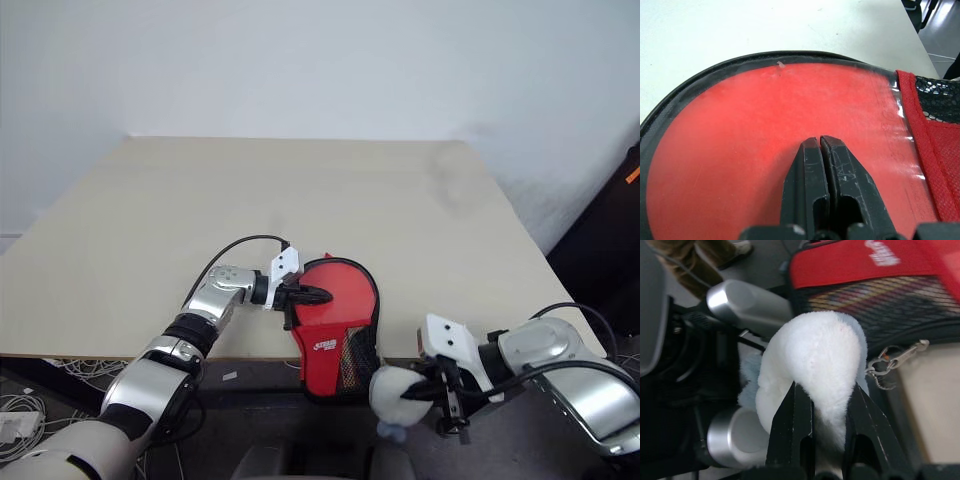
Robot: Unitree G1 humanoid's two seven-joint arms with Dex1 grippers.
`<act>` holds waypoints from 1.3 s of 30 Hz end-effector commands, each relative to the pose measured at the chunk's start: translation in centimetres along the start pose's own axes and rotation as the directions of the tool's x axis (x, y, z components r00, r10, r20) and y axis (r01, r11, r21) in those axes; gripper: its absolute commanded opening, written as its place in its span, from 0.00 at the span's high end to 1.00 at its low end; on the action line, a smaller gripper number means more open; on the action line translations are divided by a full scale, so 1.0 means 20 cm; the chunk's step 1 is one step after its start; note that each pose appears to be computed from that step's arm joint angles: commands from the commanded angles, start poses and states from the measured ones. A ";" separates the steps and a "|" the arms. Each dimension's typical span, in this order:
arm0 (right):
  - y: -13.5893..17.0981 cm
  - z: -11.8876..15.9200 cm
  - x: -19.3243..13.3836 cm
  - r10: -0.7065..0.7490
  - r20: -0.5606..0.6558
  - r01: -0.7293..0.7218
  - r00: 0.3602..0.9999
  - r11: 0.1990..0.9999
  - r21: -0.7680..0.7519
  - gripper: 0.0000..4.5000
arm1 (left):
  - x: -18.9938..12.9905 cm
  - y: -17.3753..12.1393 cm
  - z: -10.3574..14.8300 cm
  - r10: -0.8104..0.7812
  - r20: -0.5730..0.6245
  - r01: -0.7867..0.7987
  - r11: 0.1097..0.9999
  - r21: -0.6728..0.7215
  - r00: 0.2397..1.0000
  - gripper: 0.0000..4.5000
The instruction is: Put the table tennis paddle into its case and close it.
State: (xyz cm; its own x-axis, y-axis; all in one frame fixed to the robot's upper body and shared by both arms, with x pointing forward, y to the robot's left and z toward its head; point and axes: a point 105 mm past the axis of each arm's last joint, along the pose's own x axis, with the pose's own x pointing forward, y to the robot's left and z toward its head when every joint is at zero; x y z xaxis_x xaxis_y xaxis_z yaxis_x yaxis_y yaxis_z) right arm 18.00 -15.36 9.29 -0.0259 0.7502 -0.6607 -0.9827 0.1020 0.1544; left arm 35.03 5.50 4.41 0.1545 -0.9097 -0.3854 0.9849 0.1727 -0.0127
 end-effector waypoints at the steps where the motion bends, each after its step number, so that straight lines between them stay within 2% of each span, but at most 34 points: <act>1: 0.09 0.06 -0.01 0.059 0.007 -0.059 0.998 0.997 -0.058 0.95 | -0.01 0.00 -0.05 -0.004 -0.057 0.003 1.000 -0.018 0.998 1.00; 10: 0.22 0.09 0.01 0.150 0.017 -0.148 0.989 0.986 -0.078 0.95 | -0.01 0.02 -0.04 0.001 -0.057 -0.002 1.000 -0.013 0.998 1.00; 14: 0.21 0.09 0.02 0.141 0.020 -0.139 0.990 0.987 -0.079 0.95 | 0.00 0.02 -0.04 0.011 -0.057 -0.012 1.000 -0.014 0.998 1.00; 22: 0.14 0.14 -0.06 0.135 0.030 -0.133 0.990 0.988 -0.077 0.34 | -0.01 0.04 -0.04 0.035 -0.062 -0.036 0.999 -0.015 0.997 1.00; 26: 0.08 0.24 -0.12 0.145 0.115 -0.134 0.983 0.986 -0.095 0.02 | -0.03 0.07 -0.05 0.073 -0.074 -0.074 0.997 -0.021 0.995 1.00; 29: -0.05 0.33 -0.16 0.067 0.220 -0.053 0.973 0.996 -0.070 0.00 | -0.07 0.08 -0.06 0.100 -0.072 -0.102 0.995 -0.019 0.992 0.88; 34: -0.30 0.40 -0.18 -0.144 0.312 0.150 0.939 0.989 0.006 0.00 | -0.19 0.12 0.01 0.157 0.011 -0.157 0.987 -0.016 0.988 0.49; 36: -0.42 0.42 -0.20 -0.245 0.338 0.243 0.909 0.969 0.048 0.00 | -0.29 0.14 0.03 0.212 0.033 -0.211 0.977 -0.017 0.977 0.33; 39: -0.53 0.44 -0.21 -0.351 0.372 0.333 0.859 0.936 0.114 0.00 | -0.46 0.17 0.00 0.312 0.005 -0.312 0.950 -0.017 0.950 0.11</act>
State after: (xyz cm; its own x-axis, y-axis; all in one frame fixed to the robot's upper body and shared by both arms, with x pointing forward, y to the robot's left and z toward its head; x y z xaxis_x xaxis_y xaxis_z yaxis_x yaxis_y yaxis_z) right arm 28.83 -13.46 16.02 0.3109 0.8730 -0.3759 -0.9324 0.3568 0.0575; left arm 36.23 13.19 5.58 0.3831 -0.8243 -0.4168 0.9132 0.4059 0.0366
